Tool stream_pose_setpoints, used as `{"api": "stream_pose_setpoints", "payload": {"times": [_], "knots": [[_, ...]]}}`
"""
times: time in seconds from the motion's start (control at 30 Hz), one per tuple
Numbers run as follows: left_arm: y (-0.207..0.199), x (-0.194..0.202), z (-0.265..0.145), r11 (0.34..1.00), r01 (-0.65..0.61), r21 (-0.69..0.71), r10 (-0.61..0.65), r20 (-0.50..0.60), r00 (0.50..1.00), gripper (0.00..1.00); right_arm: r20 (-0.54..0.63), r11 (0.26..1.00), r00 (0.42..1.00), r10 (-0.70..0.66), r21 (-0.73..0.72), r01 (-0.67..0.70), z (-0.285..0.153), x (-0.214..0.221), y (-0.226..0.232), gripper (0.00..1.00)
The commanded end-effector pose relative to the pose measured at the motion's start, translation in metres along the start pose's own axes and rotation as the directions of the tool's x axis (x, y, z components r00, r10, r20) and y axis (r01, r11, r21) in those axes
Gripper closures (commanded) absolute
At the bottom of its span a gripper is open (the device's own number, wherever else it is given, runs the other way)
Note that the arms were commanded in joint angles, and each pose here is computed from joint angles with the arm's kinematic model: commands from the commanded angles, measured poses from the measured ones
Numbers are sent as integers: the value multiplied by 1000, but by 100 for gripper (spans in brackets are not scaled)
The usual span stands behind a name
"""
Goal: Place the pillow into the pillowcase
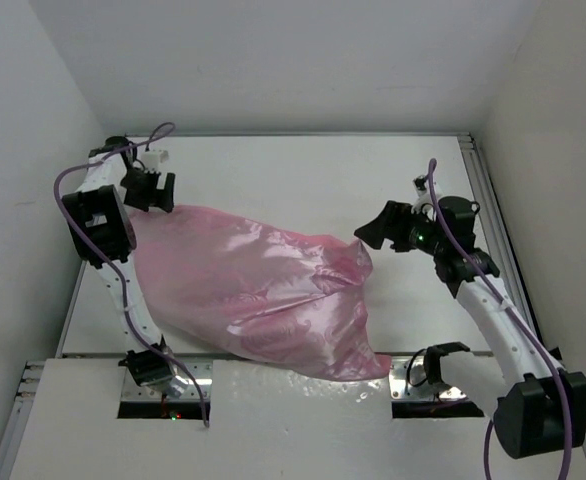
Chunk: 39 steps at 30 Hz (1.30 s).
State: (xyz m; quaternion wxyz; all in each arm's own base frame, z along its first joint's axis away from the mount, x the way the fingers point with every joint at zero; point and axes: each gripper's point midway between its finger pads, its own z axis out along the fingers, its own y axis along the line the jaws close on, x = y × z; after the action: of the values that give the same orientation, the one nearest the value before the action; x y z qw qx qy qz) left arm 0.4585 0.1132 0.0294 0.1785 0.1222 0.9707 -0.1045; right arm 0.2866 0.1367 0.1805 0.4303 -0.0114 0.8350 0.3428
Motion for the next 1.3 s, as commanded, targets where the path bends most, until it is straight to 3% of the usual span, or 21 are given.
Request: {"api": "stream_pose_setpoints", "payload": {"times": [0.0,0.07,0.1,0.13,0.17,0.2,0.23,0.4,0.53,0.67,0.77,0.87,0.9,0.93,0.97,1.0,1.03,1.07,1.1,1.13,1.27], "knots": [[0,19,17,1000,31,-1,-31,-44,999,11,-2,998,999,-32,-54,31,4,4,11,1],[1,24,19,999,40,-2,-40,-48,998,17,-3,997,999,-44,-60,44,5,5,14,1],[-2,29,23,999,40,1,-40,-61,997,39,0,997,999,-46,-61,46,5,4,15,1],[-6,31,24,1000,30,9,-30,-71,997,52,22,997,998,-52,-56,54,2,-1,15,1],[-9,32,26,1000,23,14,-22,-82,996,77,37,997,998,-56,-52,58,0,-4,15,1],[-11,34,25,999,25,20,-23,-88,996,94,53,997,997,-59,-46,62,-2,-8,14,1],[-12,33,25,999,37,20,-35,-86,996,100,79,997,994,-69,-25,71,-9,-15,11,1],[-7,6,-17,997,77,-19,-76,39,996,100,76,987,985,-153,-26,156,-28,-35,21,1],[-4,-17,-70,995,88,-55,-76,190,979,100,-134,981,975,-177,-108,164,-34,-11,34,1],[-8,-32,-129,989,65,-133,-19,321,947,100,-205,973,966,-158,-197,118,-39,-1,49,1],[-15,-31,-147,989,49,-141,4,352,936,100,-183,975,970,-158,-182,125,-31,6,47,1],[-22,-24,-136,991,13,-130,30,326,945,100,-218,982,963,-158,-136,130,-26,24,37,1],[-24,-22,-127,991,8,-131,32,301,953,96,-234,982,959,-159,-134,130,-24,30,35,1],[-16,-11,-112,989,30,-143,5,241,970,85,-238,983,958,-161,-129,134,-23,32,34,1],[-16,-7,-104,990,30,-141,-1,205,979,71,-251,982,954,-167,-132,138,-21,36,36,1],[-14,-2,-96,991,34,-133,-10,175,984,46,-256,983,951,-172,-111,148,-19,37,32,1],[-12,8,-80,993,46,-109,-32,125,992,38,-259,985,951,-168,-84,151,-17,39,29,1],[-10,11,-72,994,40,-106,-29,103,994,17,-257,984,950,-175,-66,164,-13,41,27,1],[-9,16,-62,994,37,-105,-29,81,996,13,-274,987,948,-159,-28,158,-10,51,16,1],[-1,24,-48,991,40,-129,-34,46,998,1,-271,985,950,-152,38,169,-6,53,3,1],[9,42,-12,985,25,-168,-35,-58,998,0,-259,988,960,-105,85,131,11,63,-9,5]]}}
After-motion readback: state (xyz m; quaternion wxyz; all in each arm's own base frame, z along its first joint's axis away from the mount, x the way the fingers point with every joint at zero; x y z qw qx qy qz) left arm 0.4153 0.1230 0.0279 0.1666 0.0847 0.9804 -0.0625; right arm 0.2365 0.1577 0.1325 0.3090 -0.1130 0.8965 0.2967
